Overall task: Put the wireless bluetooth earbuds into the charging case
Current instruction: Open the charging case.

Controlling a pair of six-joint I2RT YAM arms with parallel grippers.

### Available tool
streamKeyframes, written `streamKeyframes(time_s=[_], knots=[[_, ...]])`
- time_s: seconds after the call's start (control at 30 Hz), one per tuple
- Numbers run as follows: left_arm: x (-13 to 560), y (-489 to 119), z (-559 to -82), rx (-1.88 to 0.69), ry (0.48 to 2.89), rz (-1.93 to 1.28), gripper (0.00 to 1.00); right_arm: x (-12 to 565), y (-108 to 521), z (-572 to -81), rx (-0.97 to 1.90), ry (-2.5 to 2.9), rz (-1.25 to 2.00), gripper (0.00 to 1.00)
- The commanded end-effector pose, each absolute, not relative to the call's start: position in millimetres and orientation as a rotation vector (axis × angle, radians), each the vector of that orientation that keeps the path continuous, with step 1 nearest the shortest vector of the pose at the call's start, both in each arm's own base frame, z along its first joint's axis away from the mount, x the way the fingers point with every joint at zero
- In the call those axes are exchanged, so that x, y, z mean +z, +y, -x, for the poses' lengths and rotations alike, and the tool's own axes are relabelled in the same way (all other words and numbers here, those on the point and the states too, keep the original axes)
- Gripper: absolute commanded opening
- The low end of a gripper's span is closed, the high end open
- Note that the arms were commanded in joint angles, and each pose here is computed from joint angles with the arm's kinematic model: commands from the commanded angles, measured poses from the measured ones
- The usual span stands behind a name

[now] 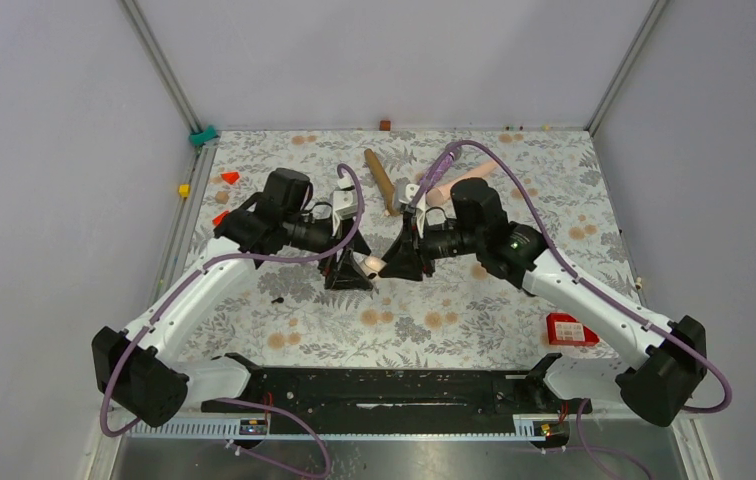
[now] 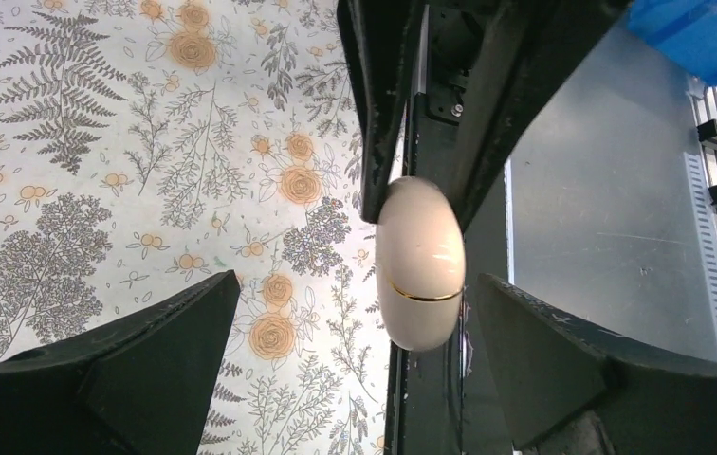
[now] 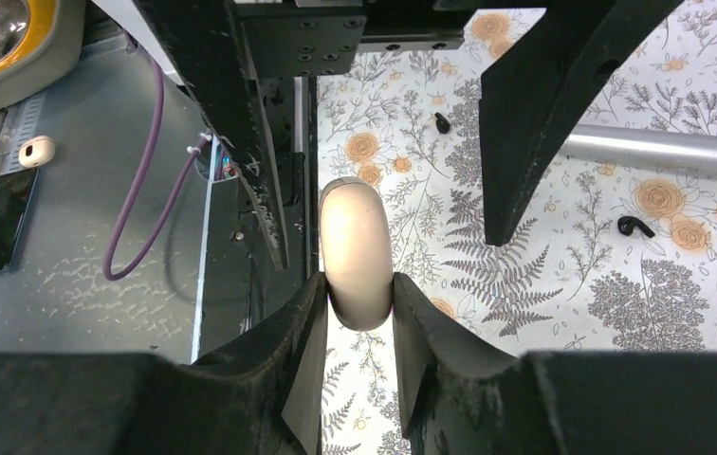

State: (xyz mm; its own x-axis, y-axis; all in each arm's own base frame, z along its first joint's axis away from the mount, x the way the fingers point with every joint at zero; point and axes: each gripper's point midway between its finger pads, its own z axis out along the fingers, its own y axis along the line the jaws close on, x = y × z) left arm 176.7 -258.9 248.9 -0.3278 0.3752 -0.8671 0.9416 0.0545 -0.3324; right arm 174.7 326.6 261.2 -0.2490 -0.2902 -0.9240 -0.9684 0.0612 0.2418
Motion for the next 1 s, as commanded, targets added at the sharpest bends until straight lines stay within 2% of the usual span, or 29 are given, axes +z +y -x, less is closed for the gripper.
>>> streamKeyframes(time_s=[0.0, 0.2, 0.5, 0.7, 0.9, 0.97], knots=[[262, -264, -190, -1.224, 1.701, -1.269, 0.98, 273, 328, -178, 1.191, 1.584, 1.259, 0.08], [261, -266, -189, -1.263, 1.696, -1.272, 0.98, 277, 329, -186, 1.167, 1.602, 1.192, 0.07], [265, -266, -181, -1.292, 1.657, -1.294, 0.87, 285, 329, -212, 1.178, 1.659, 0.961, 0.07], [266, -266, -181, -1.305, 1.653, -1.294, 0.71, 284, 327, -221, 1.229, 1.677, 0.878, 0.07], [267, -265, -182, -1.302, 1.657, -1.285, 0.66, 278, 332, -217, 1.292, 1.683, 0.881, 0.07], [267, -265, -183, -1.302, 1.659, -1.281, 0.6, 277, 333, -217, 1.303, 1.689, 0.877, 0.07]])
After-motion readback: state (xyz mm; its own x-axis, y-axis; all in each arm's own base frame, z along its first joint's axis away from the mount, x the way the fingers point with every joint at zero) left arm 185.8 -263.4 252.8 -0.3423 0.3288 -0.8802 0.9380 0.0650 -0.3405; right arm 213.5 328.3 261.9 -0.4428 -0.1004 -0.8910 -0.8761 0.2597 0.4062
